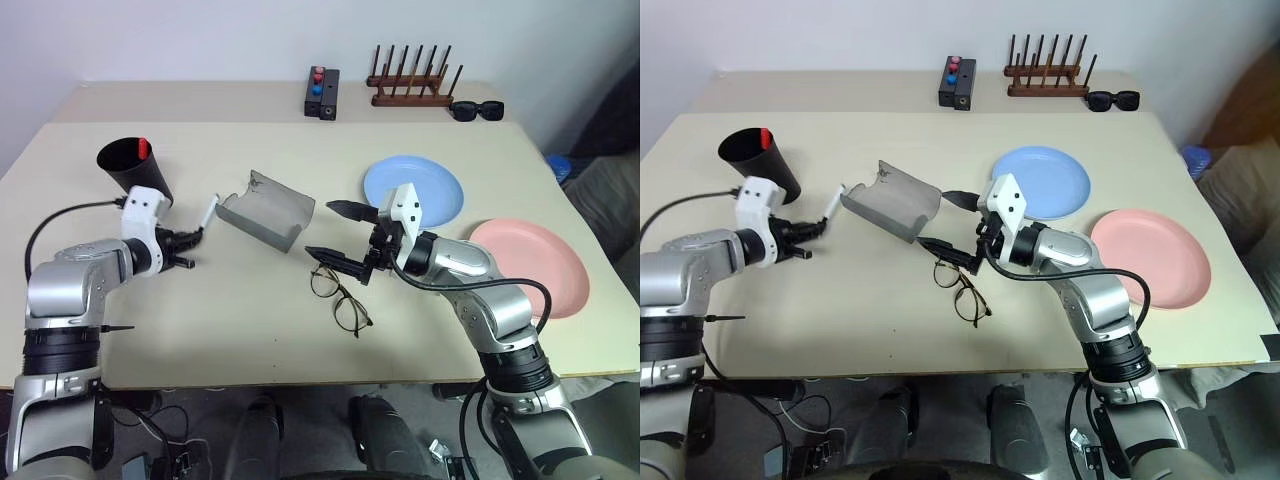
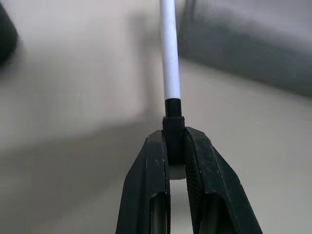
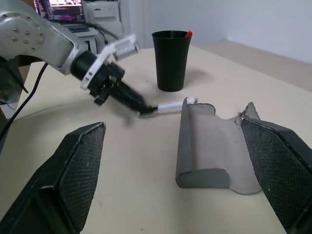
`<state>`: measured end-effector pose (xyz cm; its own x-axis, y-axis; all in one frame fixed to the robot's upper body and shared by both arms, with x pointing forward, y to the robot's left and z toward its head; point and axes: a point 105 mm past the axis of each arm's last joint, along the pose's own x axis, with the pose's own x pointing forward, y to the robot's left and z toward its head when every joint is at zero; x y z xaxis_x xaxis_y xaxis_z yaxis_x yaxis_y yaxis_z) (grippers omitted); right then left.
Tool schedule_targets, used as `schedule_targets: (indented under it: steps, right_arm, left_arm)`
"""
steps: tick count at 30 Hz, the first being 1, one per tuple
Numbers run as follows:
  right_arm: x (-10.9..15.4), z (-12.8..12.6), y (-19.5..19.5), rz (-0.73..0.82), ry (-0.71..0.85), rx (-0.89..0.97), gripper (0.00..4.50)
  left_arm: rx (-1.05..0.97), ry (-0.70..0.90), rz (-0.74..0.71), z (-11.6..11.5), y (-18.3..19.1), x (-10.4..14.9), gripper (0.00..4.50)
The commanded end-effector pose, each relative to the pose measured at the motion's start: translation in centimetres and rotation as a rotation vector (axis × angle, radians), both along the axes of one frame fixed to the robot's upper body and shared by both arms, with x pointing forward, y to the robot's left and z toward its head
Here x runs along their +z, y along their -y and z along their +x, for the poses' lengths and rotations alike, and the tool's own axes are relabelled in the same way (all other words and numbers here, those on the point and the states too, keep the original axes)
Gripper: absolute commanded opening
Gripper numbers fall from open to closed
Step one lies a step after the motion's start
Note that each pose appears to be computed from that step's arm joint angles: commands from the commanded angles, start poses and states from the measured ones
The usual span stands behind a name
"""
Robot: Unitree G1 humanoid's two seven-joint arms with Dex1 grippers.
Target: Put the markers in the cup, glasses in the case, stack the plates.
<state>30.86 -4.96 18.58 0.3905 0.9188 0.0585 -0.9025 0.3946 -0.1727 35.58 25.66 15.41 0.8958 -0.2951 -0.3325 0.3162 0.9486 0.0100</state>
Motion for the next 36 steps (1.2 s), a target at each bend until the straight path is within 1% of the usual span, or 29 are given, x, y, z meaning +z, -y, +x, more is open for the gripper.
schedule_targets:
  steps: [1, 3, 6, 10, 13, 16, 20, 29, 36]
  right_arm:
    - [2.2, 0.3, -0.2, 0.039, 0.08, -0.009, 4.5]
    - [3.0, 0.7, -0.6, 0.059, 0.103, -0.019, 4.5]
    - [3.5, 0.9, -1.4, 0.08, 0.12, -0.014, 4.5]
    - [3.9, 0.7, -2.5, 0.11, 0.131, 0.019, 4.5]
    - [5.1, 0.5, -4.3, 0.161, 0.156, 0.048, 4.5]
    - [5.9, 0.6, -5.2, 0.199, 0.176, 0.053, 4.5]
    - [6.3, 0.5, -5.6, 0.218, 0.191, 0.055, 4.5]
    - [5.7, 0.3, -5.2, 0.213, 0.181, 0.035, 4.5]
    - [5.6, 0.3, -5.4, 0.216, 0.175, 0.04, 4.5]
  left_arm:
    - [0.08, 0.36, 0.092, -0.2, -0.7, 6.2, 0.07]
    - [0.204, 0.499, 0.116, 0.1, -1.5, 8.5, 0.07]
    - [0.375, 0.621, 0.129, 0.7, -2.9, 10.8, 0.07]
    - [0.515, 0.688, 0.162, 1.5, -4.0, 12.3, 0.07]
    - [0.63, 0.738, 0.199, 2.6, -5.3, 12.8, 0.07]
    - [0.664, 0.744, 0.213, 3.7, -5.7, 12.3, 0.07]
    - [0.678, 0.743, 0.21, 4.5, -6.0, 11.4, 0.07]
    - [0.681, 0.741, 0.203, 4.2, -6.2, 10.2, 0.07]
    - [0.666, 0.701, 0.204, 4.4, -6.0, 8.9, 0.07]
